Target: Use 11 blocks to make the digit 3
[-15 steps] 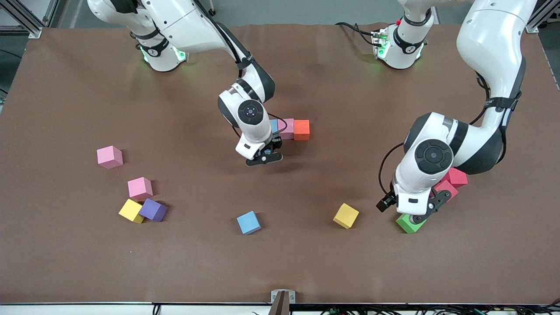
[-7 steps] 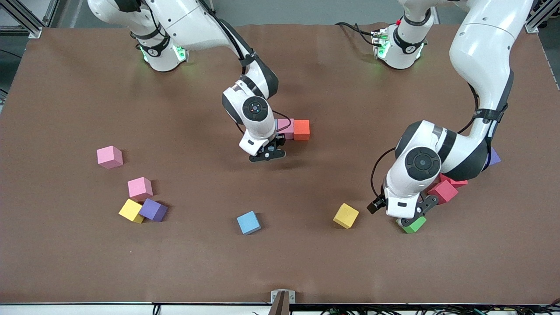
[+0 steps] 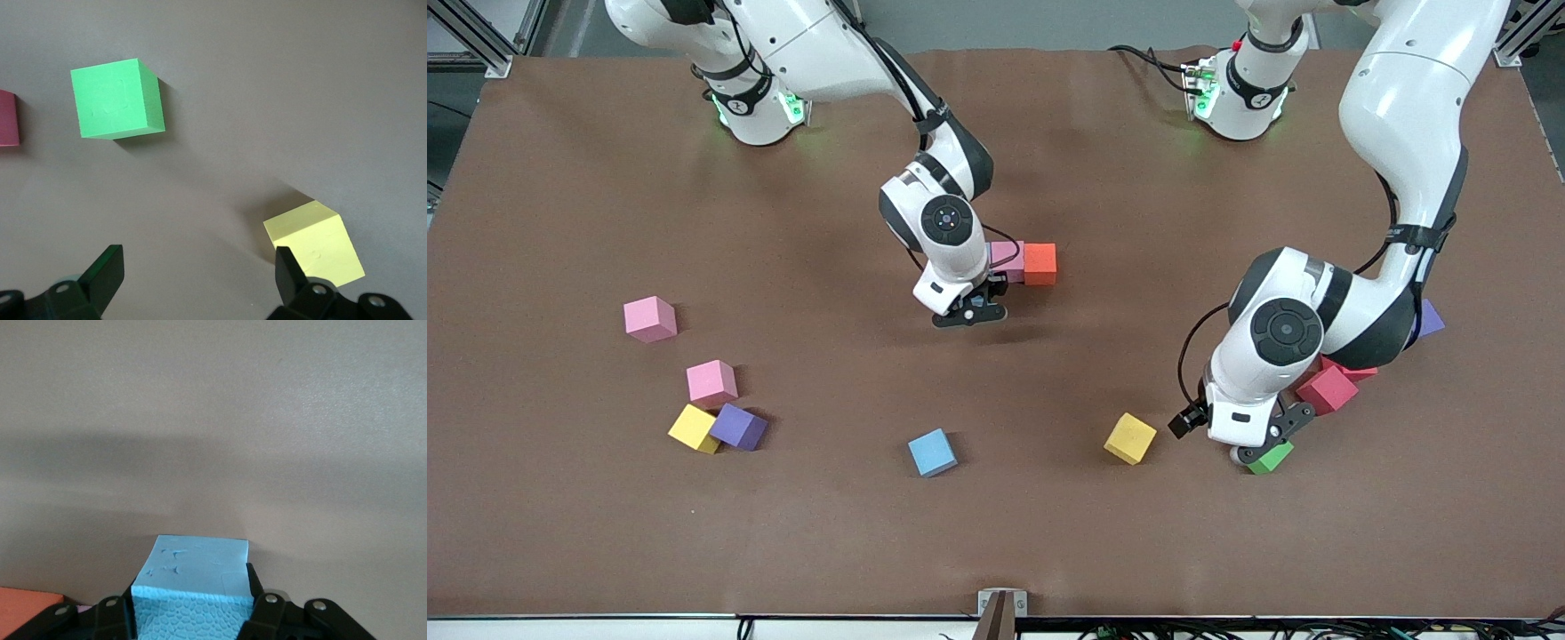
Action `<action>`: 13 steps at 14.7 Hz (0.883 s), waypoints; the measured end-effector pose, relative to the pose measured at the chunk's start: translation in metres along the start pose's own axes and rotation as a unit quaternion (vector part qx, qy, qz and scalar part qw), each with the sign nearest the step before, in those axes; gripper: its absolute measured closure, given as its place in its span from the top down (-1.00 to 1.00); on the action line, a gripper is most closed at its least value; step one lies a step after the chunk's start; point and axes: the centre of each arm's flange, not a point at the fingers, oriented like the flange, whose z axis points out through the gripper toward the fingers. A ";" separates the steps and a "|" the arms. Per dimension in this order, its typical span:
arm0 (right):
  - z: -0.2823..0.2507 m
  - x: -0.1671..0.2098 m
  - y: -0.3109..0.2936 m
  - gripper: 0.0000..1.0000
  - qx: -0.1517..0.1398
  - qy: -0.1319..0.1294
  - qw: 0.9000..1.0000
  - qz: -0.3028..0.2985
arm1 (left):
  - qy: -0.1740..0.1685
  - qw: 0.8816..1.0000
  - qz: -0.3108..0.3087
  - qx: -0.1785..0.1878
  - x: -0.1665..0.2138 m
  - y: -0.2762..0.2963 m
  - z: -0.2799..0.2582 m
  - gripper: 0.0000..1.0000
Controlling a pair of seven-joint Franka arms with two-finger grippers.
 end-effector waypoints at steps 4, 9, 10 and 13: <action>0.000 -0.002 -0.003 0.13 0.000 0.000 1.000 -0.001 | 0.000 1.000 -0.006 -0.004 0.004 0.002 -0.001 1.00; 0.000 -0.003 -0.003 0.13 0.000 0.000 1.000 -0.001 | 0.002 0.998 -0.052 -0.027 -0.006 0.016 0.006 1.00; 0.001 -0.003 -0.003 0.26 0.000 -0.001 1.000 0.000 | 0.003 0.998 -0.058 -0.036 -0.007 0.020 0.009 1.00; 0.000 -0.001 -0.004 0.78 0.002 0.000 1.000 0.002 | 0.001 0.996 -0.073 -0.059 -0.008 0.037 0.018 1.00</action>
